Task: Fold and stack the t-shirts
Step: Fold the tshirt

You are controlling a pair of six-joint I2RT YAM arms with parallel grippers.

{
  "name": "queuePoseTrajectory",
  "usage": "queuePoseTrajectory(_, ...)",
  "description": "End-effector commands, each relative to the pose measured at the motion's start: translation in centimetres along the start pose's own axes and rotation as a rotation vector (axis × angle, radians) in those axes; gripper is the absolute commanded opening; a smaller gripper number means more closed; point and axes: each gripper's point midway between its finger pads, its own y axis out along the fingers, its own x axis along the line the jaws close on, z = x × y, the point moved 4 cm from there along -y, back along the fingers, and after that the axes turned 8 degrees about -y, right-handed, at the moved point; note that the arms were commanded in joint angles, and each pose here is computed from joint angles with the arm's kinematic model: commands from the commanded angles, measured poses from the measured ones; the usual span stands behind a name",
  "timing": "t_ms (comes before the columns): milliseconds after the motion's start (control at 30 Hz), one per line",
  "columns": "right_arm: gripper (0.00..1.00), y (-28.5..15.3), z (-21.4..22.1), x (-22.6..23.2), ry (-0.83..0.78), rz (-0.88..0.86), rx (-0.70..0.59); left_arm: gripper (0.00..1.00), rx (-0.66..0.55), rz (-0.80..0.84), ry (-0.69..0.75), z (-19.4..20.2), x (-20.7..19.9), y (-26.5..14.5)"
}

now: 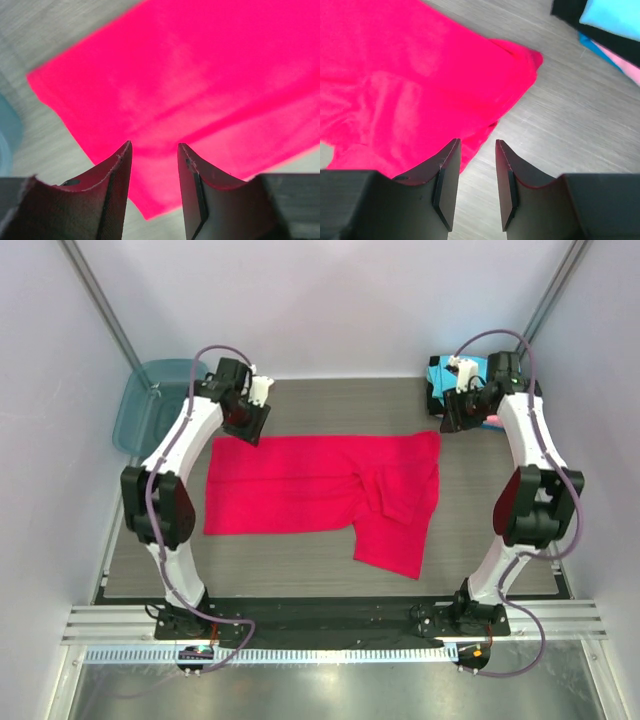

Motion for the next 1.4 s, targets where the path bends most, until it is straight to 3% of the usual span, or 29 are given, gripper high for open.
queuePoseTrajectory(0,0.39,-1.8,2.9,3.1,-0.010,-0.086,0.070,0.42,0.095,0.096,-0.028,4.1,-2.4,-0.6)
queuePoseTrajectory(133,0.36,-2.0,6.2,5.2,0.007,-0.131,0.126,0.36,0.178,0.161,-0.079,7.9,-3.7,0.6)
queuePoseTrajectory(400,0.31,0.3,10.2,6.3,0.032,-0.187,0.214,0.25,0.285,0.153,-0.057,11.5,-3.4,3.4)
queuePoseTrajectory(833,0.28,5.2,11.8,5.0,0.089,-0.224,0.259,0.25,0.335,0.097,-0.045,12.4,-2.0,6.1)
queuePoseTrajectory(1200,0.27,5.7,13.7,3.1,0.056,-0.113,0.340,0.24,0.439,0.030,-0.048,14.4,0.1,8.5)
queuePoseTrajectory(1367,0.27,5.8,14.0,2.2,0.064,-0.079,0.354,0.24,0.423,0.016,-0.063,13.9,0.7,8.6)
